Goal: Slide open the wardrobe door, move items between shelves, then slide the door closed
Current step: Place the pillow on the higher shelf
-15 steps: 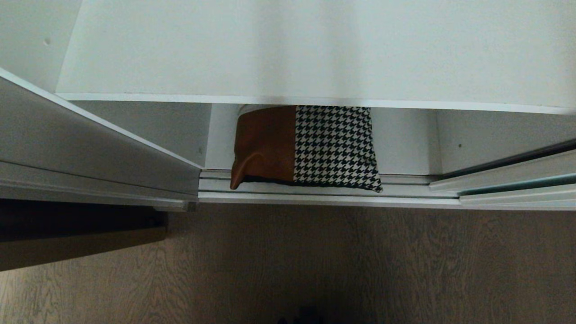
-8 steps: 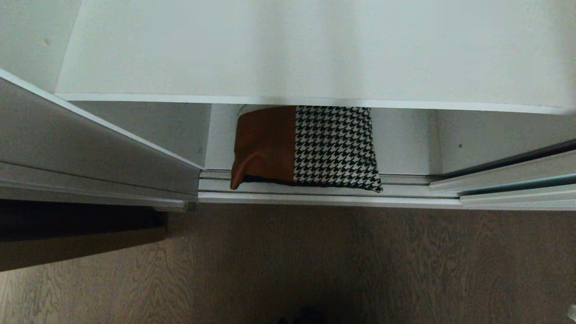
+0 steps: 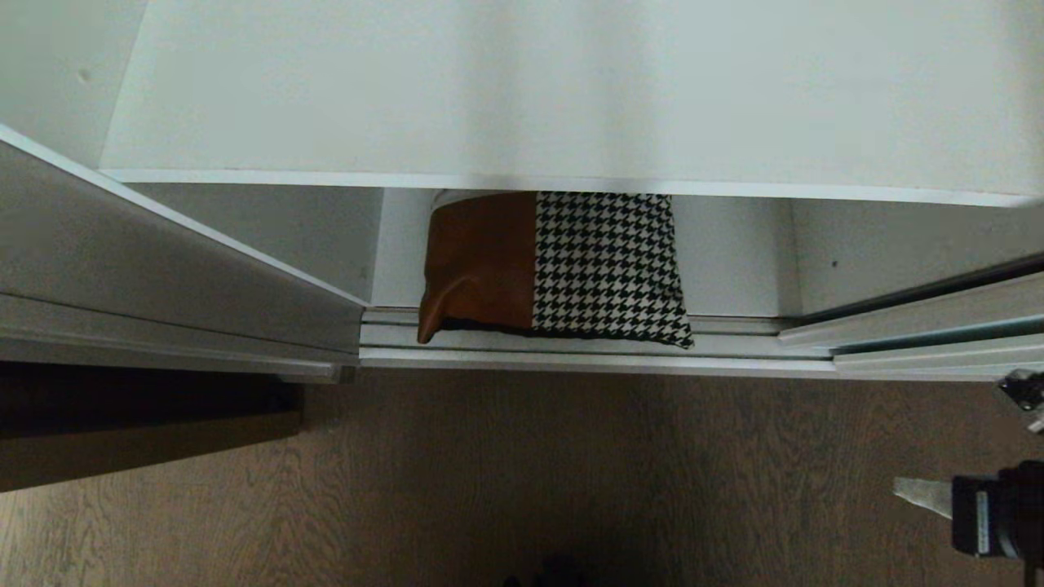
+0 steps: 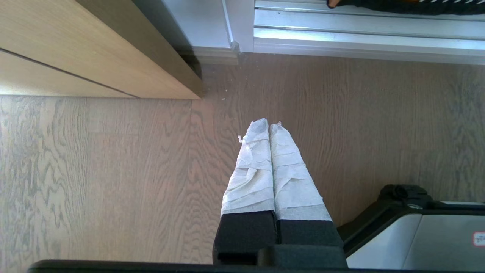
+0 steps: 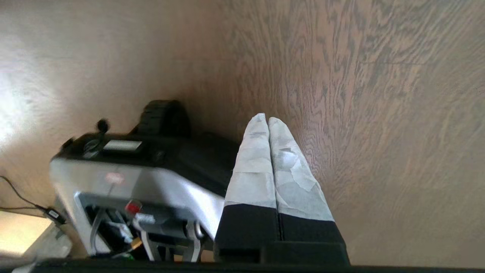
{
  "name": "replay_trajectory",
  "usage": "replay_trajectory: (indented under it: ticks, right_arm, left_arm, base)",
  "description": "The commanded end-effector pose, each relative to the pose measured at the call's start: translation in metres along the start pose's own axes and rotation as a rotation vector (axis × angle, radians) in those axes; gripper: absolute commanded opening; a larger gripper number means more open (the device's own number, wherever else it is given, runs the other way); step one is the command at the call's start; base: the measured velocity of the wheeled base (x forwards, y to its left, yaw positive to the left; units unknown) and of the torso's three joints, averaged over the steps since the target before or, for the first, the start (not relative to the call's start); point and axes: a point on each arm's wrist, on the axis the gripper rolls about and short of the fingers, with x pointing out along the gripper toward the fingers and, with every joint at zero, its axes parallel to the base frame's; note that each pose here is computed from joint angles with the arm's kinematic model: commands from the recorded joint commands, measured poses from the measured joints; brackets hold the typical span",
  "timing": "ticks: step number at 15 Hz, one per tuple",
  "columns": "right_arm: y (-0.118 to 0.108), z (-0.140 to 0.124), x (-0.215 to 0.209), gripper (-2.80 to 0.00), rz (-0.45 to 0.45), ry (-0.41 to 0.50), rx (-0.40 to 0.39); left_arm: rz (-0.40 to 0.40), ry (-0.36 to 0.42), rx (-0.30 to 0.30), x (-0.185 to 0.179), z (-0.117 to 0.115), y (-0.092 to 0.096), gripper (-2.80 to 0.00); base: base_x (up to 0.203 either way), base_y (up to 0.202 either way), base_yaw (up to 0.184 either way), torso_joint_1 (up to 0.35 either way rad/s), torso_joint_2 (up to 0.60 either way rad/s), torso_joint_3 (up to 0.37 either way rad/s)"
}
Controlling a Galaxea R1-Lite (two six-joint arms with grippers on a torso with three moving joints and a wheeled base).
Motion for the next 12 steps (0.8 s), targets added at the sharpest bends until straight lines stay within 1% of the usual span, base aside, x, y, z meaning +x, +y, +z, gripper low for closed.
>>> replay_trajectory:
  ticks: [1,4,5,6,8,10,12]
  right_arm:
    - [-0.011,0.002,0.05,-2.8,-0.02,0.105,0.027]
    - [-0.016,0.013,0.082,-2.8,-0.006,0.053,0.02]
    - [-0.017,0.018,0.089,-2.8,0.013,0.022,0.016]
    - [-0.017,0.022,0.091,-2.8,0.058,0.0,0.011]
    - [-0.016,0.019,0.092,-2.8,0.128,0.015,0.005]
    - [-0.015,0.021,0.098,-2.8,0.153,0.024,0.003]
    - [-0.019,0.026,0.111,-2.8,0.17,-0.004,-0.002]
  left_arm:
    - [0.0,0.002,0.0,0.0,0.0,0.0,-2.8]
    - [0.0,0.002,0.0,0.0,0.0,0.0,-2.8]
    - [0.0,0.002,0.0,0.0,0.0,0.0,-2.8]
    - [0.0,0.003,0.0,0.0,0.0,0.0,-2.8]
    - [0.0,0.003,0.0,0.0,0.0,0.0,-2.8]
    - [0.0,0.002,0.0,0.0,0.0,0.0,-2.8]
    - [0.0,0.002,0.0,0.0,0.0,0.0,-2.8]
  base:
    - [0.0,0.0,0.0,0.0,0.0,0.0]
    - [0.0,0.0,0.0,0.0,0.0,0.0]
    - [0.0,0.0,0.0,0.0,0.0,0.0]
    - [0.0,0.0,0.0,0.0,0.0,0.0]
    - [0.0,0.0,0.0,0.0,0.0,0.0]
    - [0.0,0.0,0.0,0.0,0.0,0.0]
    - [0.0,0.0,0.0,0.0,0.0,0.0]
